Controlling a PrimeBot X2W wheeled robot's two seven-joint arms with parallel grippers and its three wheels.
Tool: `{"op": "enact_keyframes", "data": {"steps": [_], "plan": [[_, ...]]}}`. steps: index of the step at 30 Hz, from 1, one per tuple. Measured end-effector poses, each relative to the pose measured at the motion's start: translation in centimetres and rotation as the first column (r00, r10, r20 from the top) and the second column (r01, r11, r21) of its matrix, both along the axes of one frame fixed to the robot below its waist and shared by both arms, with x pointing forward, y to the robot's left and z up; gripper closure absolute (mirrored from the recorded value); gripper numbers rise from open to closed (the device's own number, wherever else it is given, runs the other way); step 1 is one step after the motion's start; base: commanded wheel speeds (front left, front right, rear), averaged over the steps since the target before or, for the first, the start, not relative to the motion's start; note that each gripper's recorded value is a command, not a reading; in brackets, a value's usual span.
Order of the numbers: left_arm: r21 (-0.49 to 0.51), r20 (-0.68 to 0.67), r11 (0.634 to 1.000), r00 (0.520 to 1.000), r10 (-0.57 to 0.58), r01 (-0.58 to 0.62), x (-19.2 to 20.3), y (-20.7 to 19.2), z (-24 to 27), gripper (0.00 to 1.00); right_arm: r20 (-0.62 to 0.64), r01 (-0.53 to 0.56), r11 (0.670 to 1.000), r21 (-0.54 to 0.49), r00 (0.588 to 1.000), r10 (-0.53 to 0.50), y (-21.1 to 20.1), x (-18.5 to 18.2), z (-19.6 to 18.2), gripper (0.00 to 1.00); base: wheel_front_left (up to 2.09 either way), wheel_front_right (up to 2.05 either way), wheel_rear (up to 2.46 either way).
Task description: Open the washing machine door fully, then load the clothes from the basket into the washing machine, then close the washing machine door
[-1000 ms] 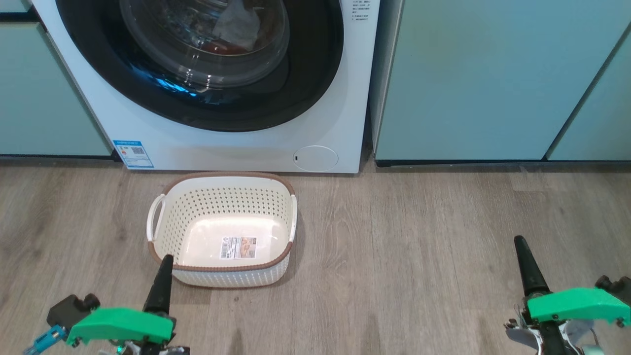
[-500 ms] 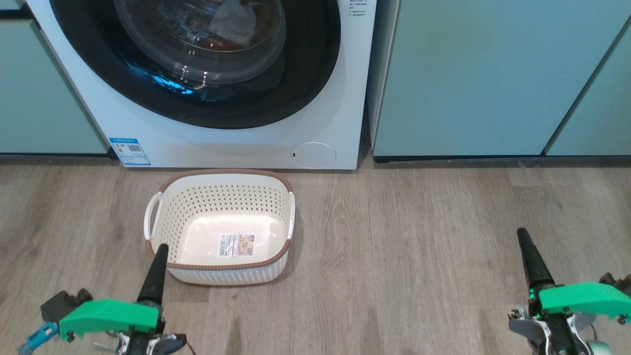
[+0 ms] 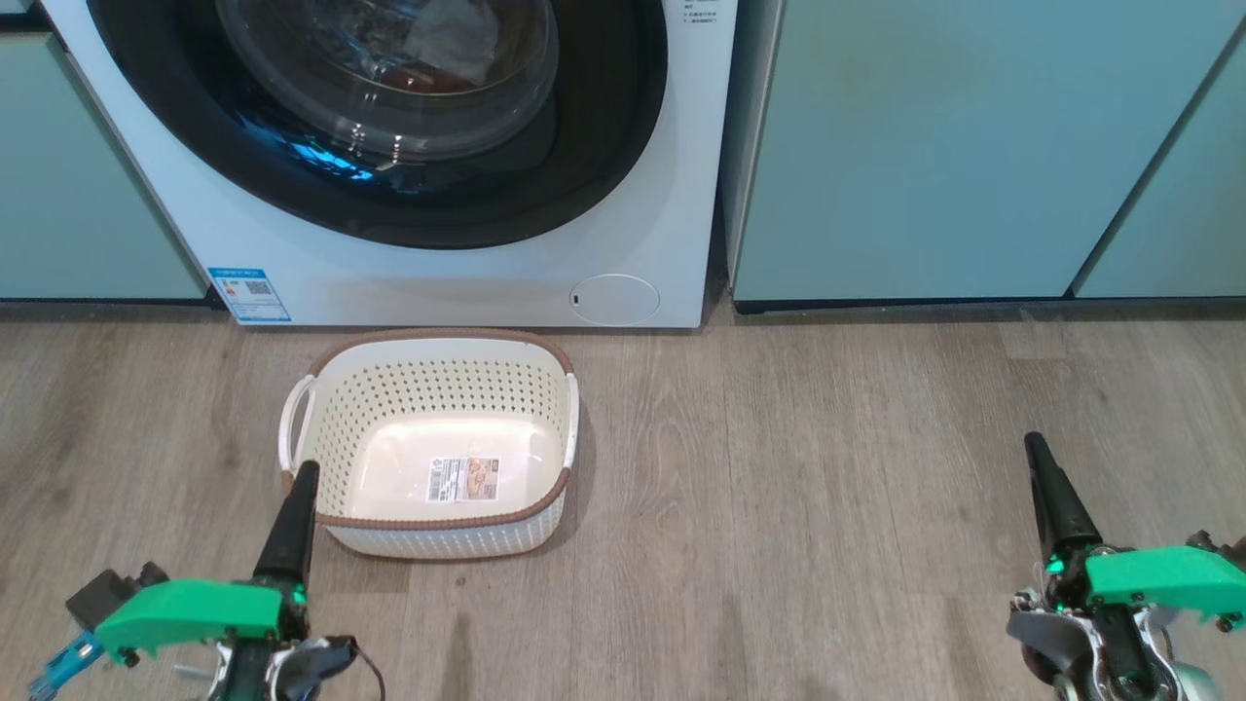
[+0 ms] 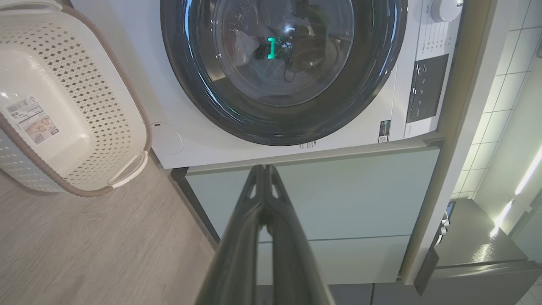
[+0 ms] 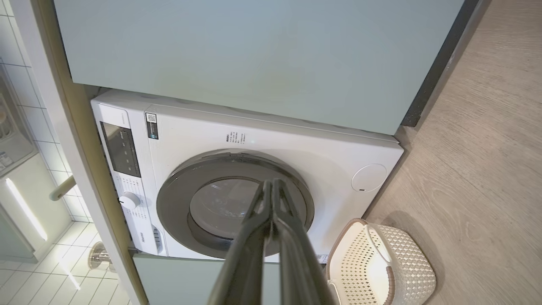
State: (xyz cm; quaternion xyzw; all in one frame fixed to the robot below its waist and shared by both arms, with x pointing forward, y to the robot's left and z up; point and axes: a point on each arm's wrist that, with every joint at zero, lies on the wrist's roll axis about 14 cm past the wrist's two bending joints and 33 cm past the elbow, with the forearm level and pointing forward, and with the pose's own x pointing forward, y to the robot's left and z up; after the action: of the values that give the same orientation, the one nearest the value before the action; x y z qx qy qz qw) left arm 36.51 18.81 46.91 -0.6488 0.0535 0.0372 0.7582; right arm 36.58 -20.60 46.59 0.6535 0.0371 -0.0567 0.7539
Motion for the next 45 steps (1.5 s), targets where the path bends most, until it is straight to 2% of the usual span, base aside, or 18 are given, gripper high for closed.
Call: {"op": "enact_keyframes", "data": {"steps": [14, 45], "plan": [[-0.154, 0.022, 0.988, 1.0, 0.006, -0.002, 0.7, -0.1, 0.5, 1.0, 0.039, 0.002, 0.99, 0.139, 0.999, -0.008, -0.1, 0.7, 1.0, 1.0, 0.0, 0.0, 0.0], [-0.158, 0.034, 0.988, 0.999, 0.01, -0.004, 1.0, 0.0, 0.9, 1.0, 0.04, 0.005, 0.989, 0.145, 0.999, -0.011, -0.1, 0.7, 1.0, 1.0, 0.0, 0.0, 0.0]]}}
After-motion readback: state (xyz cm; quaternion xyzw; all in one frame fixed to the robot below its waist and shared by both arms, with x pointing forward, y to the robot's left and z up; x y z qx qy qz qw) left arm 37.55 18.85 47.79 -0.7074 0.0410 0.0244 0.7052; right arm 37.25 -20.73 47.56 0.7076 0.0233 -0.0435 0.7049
